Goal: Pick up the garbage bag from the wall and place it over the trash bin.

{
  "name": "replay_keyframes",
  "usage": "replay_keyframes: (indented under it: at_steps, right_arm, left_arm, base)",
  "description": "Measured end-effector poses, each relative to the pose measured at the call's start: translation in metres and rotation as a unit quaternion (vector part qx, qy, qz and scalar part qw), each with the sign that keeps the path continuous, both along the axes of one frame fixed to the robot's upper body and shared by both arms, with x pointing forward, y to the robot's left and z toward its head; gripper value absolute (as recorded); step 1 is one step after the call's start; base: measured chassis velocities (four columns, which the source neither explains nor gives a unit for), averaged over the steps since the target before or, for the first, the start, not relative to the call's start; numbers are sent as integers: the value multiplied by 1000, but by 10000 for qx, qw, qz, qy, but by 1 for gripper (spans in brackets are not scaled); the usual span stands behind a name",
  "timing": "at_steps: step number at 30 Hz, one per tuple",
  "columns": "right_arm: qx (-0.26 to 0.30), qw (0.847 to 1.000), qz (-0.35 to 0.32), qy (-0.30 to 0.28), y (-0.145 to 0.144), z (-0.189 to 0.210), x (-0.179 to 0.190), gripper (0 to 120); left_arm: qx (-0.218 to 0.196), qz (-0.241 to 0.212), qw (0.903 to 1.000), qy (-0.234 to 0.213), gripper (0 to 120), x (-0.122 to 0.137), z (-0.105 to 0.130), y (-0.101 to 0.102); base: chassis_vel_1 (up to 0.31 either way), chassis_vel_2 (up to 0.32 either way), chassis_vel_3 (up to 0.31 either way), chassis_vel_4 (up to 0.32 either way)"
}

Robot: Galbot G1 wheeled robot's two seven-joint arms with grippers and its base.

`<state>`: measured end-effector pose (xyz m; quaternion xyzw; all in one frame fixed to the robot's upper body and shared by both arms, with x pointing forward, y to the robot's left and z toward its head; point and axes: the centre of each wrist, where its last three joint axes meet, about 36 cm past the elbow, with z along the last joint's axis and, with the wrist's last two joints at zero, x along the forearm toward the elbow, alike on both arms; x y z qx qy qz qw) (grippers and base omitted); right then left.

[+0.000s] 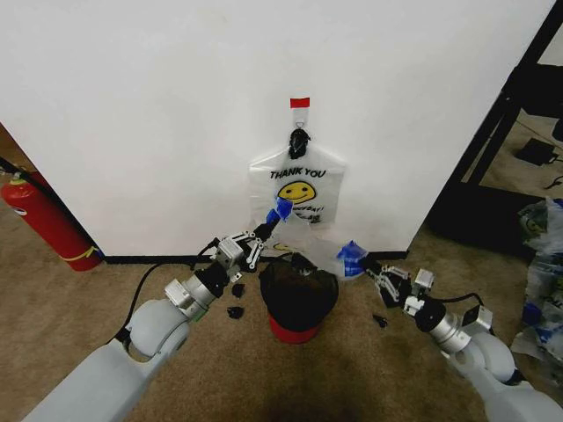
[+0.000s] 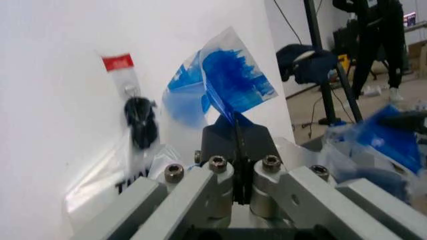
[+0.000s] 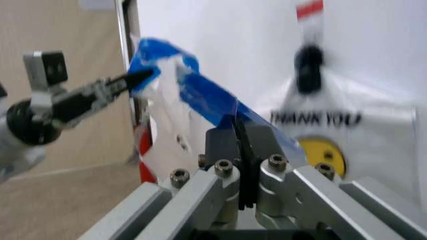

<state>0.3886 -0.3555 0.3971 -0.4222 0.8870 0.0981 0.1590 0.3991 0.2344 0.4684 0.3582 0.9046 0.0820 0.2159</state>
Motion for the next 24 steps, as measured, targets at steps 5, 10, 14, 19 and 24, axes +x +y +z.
replay_keyframes:
  at_steps: [5, 10, 14, 19, 24]
  right_arm:
    - [193, 9994, 74, -285, 12, 31, -1, 0]
    - [372, 9981, 144, -467, 21, 59, -4, 0]
    - [425, 9978, 97, -506, 21, 64, -1, 0]
    - [380, 9983, -139, -431, 9, 49, 11, 0]
    - [340, 9981, -422, -285, -3, 29, 24, 0]
  left_arm:
    - [-163, 114, 9998, 63, 0, -14, 17, -10]
    - [-389, 514, 9972, 378, 0, -36, 37, -18]
    - [-470, 716, 9953, 444, 0, -41, 46, -18]
    - [-546, 939, 9929, 482, 0, -42, 45, -17]
    - [-492, 1134, 9903, 629, 0, -43, 29, -20]
  base:
    - [0, 0, 0, 0]
    - [0, 0, 0, 0]
    - [0, 0, 0, 0]
    - [0, 0, 0, 0]
    - [0, 0, 0, 0]
